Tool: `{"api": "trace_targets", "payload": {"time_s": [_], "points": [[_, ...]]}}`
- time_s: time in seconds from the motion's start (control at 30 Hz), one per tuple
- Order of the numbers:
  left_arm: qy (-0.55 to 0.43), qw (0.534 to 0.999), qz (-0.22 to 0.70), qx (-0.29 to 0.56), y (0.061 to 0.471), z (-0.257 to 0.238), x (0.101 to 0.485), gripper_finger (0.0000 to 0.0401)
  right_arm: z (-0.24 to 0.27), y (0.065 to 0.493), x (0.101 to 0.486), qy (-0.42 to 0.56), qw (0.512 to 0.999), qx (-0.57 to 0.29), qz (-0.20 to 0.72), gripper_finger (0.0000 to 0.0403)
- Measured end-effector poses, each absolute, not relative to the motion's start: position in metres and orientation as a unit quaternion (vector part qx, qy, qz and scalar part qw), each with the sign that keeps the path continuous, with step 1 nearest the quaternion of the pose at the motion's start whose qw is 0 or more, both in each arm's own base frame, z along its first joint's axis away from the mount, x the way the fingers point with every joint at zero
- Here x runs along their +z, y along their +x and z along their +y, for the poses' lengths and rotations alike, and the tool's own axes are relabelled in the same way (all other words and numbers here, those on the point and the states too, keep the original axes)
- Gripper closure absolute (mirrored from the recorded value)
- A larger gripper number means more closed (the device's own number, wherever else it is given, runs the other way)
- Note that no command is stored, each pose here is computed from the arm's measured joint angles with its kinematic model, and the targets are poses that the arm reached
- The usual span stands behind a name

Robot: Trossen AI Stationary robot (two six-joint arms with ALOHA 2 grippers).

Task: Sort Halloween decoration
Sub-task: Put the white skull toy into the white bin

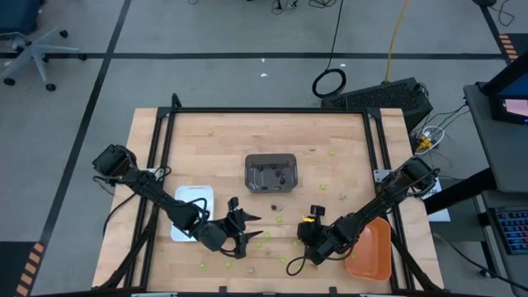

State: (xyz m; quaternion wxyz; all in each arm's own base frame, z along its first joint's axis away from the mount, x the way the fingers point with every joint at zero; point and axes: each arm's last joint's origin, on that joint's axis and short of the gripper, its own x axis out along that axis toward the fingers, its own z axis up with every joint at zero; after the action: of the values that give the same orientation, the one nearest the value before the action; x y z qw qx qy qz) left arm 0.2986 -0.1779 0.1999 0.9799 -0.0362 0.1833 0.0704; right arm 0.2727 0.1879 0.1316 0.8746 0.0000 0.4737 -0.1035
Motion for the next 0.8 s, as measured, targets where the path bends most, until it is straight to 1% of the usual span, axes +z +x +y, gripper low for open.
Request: {"api": "trace_targets", "payload": {"time_s": [0.3, 0.53, 0.6, 0.67, 0.8], "points": [[-0.034, 0.98, 0.185, 0.071, 0.298, -0.178, 0.2, 0.021, 0.188, 0.273, 0.131, -0.024, 0.874, -0.087, 0.478, 0.0345], [-0.035, 0.98, 0.185, 0.071, 0.298, -0.178, 0.2, 0.021, 0.189, 0.274, 0.131, -0.035, 0.877, -0.075, 0.474, 0.0395], [-0.034, 0.98, 0.185, 0.071, 0.298, -0.178, 0.199, 0.021, 0.189, 0.276, 0.131, -0.037, 0.881, -0.076, 0.466, 0.0401], [-0.035, 0.979, 0.186, 0.07, 0.298, -0.178, 0.199, 0.021, 0.19, 0.278, 0.132, -0.043, 0.887, -0.068, 0.454, 0.0397], [-0.034, 0.979, 0.187, 0.071, 0.299, -0.178, 0.198, 0.021, 0.195, 0.289, 0.137, -0.032, 0.912, -0.043, 0.407, 0.0366]]}}
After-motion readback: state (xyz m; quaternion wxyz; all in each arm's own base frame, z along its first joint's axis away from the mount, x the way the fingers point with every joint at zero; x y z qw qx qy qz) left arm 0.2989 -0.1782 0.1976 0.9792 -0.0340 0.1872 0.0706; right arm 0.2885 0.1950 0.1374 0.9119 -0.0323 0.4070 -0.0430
